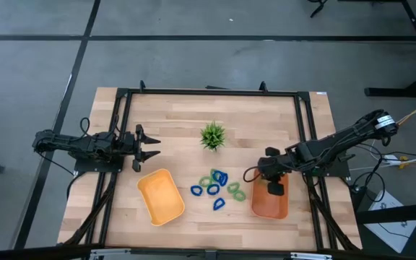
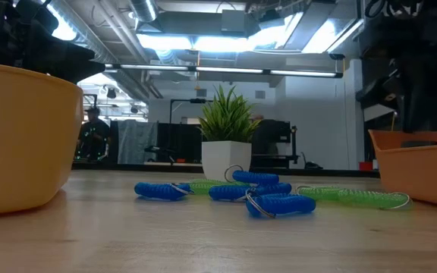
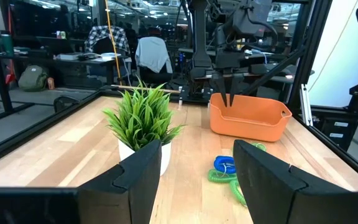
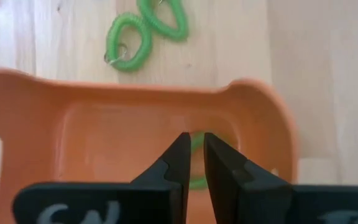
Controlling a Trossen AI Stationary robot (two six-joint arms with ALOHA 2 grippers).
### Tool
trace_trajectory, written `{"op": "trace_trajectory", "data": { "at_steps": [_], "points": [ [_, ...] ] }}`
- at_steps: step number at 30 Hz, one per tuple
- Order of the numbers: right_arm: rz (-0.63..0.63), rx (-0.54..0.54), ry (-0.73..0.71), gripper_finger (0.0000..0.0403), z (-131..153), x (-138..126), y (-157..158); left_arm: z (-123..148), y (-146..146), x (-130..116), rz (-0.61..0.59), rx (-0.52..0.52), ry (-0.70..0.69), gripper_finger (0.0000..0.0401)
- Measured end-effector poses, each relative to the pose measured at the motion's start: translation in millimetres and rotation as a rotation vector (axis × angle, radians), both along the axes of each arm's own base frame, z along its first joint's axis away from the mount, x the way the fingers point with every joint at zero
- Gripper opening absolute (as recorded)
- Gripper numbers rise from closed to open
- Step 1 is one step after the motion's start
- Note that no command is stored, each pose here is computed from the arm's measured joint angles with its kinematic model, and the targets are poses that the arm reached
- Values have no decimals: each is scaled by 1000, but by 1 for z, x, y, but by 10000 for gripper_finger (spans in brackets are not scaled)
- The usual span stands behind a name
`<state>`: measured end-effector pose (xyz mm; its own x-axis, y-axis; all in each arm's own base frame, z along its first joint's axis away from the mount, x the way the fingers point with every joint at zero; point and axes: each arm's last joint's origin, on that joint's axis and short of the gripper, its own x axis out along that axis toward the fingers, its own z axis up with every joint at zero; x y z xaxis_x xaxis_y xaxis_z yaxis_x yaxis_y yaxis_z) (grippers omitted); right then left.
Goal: Sort spring keychains
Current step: Put the green spring keychain into the orange bin
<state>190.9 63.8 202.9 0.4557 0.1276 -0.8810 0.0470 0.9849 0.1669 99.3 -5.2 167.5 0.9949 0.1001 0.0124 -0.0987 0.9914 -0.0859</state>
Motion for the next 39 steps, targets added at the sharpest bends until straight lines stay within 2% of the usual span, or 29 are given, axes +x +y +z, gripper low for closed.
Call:
{"op": "trace_trajectory", "data": {
  "at_steps": [13, 22, 26, 34, 39],
  "points": [
    [165, -70, -146, 46, 6, 10, 3, 0, 0, 0, 0, 0, 0, 196],
    [288, -135, -248, 54, 0, 29, 9, 0, 0, 0, 0, 0, 0, 196],
    [297, -176, -279, 87, -9, 41, 13, 0, 0, 0, 0, 0, 0, 196],
    [165, -348, -326, 185, -26, 62, 13, 0, 0, 0, 0, 0, 0, 196],
    [164, -360, -319, 214, -34, 67, 15, 0, 0, 0, 0, 0, 0, 196]
  ]
}}
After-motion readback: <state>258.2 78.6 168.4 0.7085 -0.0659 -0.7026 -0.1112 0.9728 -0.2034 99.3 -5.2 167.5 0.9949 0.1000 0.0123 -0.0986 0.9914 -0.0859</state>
